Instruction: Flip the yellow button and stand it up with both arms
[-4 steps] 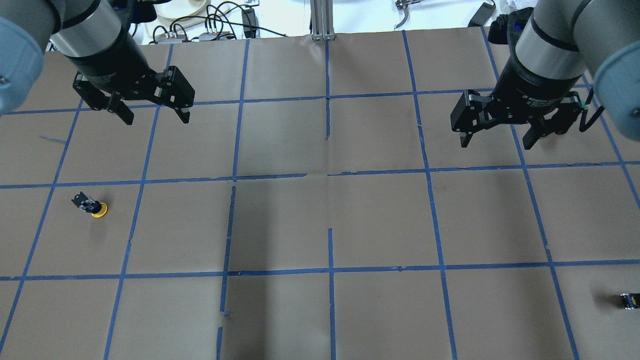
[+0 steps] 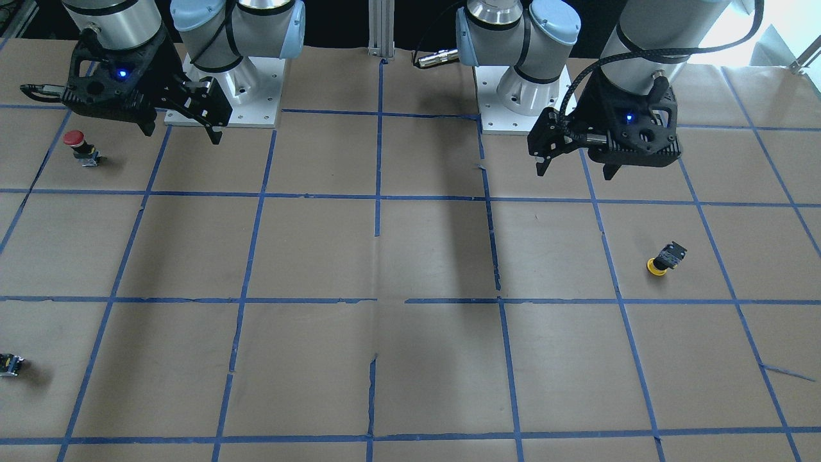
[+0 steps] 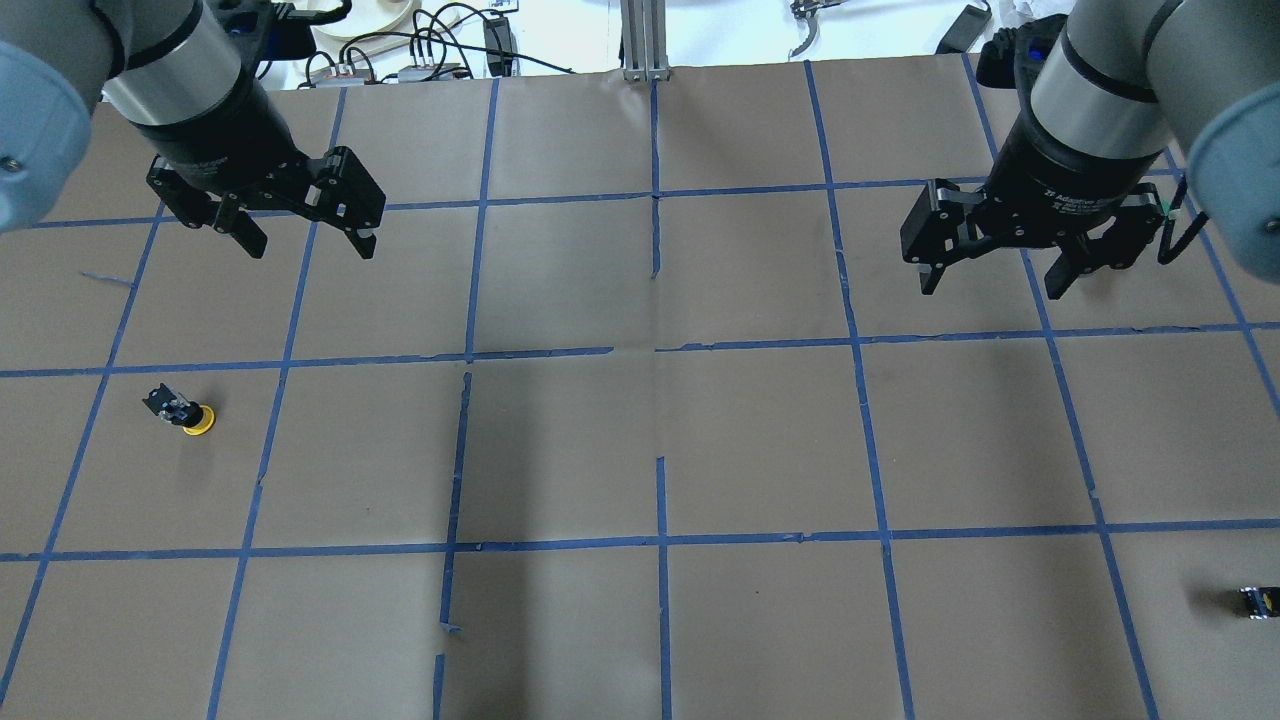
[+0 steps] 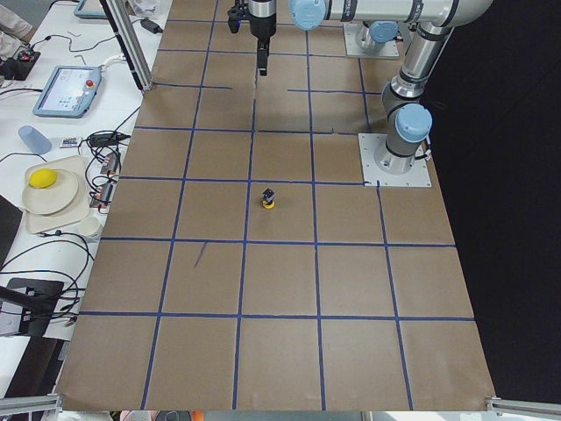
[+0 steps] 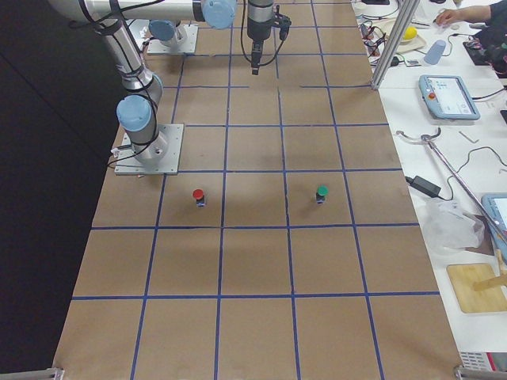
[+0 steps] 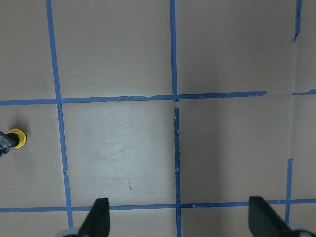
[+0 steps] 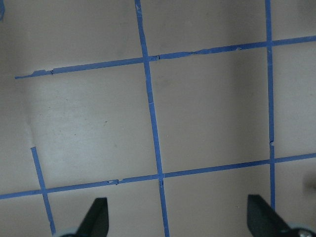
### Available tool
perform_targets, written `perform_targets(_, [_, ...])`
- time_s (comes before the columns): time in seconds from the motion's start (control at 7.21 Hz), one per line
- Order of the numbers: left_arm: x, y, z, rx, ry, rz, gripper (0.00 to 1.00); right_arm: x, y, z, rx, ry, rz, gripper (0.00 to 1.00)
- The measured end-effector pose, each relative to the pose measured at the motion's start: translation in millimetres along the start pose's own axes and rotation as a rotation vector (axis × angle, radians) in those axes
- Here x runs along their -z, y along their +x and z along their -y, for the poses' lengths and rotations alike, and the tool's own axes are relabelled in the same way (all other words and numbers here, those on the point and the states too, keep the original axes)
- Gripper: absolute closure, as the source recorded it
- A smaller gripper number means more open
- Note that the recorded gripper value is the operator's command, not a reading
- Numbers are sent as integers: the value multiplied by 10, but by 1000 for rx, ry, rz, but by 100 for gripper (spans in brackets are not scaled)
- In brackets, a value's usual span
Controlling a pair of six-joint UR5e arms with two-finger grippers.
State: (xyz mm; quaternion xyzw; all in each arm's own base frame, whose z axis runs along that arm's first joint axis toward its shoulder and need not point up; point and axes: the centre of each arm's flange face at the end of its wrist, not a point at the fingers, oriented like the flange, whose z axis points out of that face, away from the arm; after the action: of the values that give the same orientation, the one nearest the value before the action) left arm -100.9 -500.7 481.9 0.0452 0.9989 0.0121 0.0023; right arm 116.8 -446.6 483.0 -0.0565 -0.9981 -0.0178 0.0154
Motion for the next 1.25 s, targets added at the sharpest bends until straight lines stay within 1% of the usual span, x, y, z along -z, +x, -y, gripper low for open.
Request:
perform_targets(0.14, [-151,-227,-3,-55,-27,-7,0,2,-1,0,-1,0,1,0])
perform_targets(0.42, [-551,-916,-79,-133,-89,-47,0,2,-2,0,-1,0,2,0])
perform_targets(0.55, [-753,-1234,-129,-157,-96,-64,0,2,-2,0,-1,0,2,0])
perform_targets(0.83, [-1174,-1717,-167,-256,-71,-60,1,6,-8,-2,-2,0,4,0])
perform_targets(1.11, [-1594,-2217,-103,-352,-34,-40,1,5,-12,-3,-2,-1,6,0])
perform_targets(1.25, [-1772,-2410,-127,-379,-31,-42,1,2,-13,-4,-2,-1,7,0])
